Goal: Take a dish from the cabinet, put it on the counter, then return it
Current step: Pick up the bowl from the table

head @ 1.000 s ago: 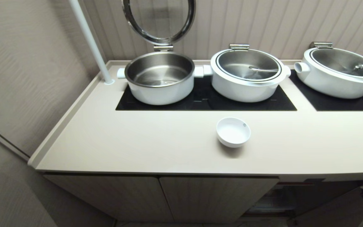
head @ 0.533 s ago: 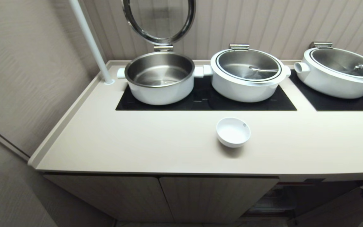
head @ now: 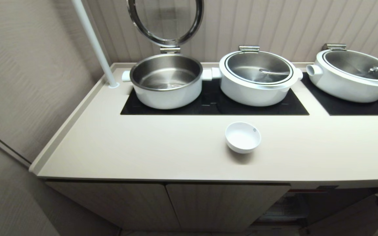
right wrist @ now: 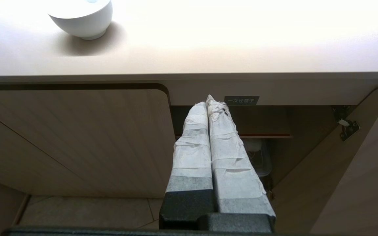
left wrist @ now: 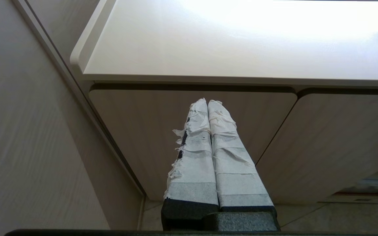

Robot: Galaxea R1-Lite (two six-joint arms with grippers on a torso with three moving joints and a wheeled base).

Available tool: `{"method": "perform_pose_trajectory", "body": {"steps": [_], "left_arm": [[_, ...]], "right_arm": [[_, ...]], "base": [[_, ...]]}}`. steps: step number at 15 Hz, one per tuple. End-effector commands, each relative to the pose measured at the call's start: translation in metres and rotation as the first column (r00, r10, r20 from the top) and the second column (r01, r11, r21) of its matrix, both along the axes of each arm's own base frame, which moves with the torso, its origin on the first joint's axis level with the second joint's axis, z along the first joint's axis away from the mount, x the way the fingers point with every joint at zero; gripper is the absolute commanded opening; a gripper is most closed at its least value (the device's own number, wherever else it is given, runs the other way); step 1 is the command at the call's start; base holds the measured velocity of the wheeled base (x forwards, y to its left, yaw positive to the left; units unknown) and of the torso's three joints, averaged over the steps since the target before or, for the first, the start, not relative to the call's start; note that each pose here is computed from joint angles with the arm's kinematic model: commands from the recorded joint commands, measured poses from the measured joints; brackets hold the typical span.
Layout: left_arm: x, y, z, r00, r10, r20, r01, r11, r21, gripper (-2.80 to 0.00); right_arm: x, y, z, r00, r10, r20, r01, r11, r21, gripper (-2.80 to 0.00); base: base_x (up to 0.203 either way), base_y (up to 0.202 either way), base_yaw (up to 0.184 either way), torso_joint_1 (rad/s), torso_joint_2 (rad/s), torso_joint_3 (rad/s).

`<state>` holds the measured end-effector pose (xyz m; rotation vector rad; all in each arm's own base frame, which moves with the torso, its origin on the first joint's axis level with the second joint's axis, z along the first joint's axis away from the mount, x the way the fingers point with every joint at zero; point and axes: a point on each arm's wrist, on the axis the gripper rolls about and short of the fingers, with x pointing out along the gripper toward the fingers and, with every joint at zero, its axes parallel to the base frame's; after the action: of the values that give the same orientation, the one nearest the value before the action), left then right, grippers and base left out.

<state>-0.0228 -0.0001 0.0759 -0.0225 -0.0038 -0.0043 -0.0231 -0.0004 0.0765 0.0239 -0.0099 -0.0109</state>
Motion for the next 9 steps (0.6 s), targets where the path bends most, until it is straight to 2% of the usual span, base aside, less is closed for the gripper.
{"method": "perform_pose_trajectory", "body": {"steps": [1, 9], "left_arm": [[0.0000, 0.0000, 0.0000, 1.000, -0.002, 0.001, 0.002, 1.000, 0.000, -2.80], [0.0000, 0.0000, 0.0000, 1.000, -0.002, 0.001, 0.002, 1.000, 0.000, -2.80]], "right_arm": [[0.0002, 0.0000, 0.0000, 1.000, 0.000, -0.002, 0.000, 1.000, 0.000, -2.80], [0.0002, 0.0000, 0.0000, 1.000, 0.000, -0.002, 0.000, 1.000, 0.005, -2.80]], "base": [[0.000, 0.000, 0.000, 0.000, 0.00, 0.000], [0.000, 0.000, 0.000, 0.000, 0.00, 0.000]]}}
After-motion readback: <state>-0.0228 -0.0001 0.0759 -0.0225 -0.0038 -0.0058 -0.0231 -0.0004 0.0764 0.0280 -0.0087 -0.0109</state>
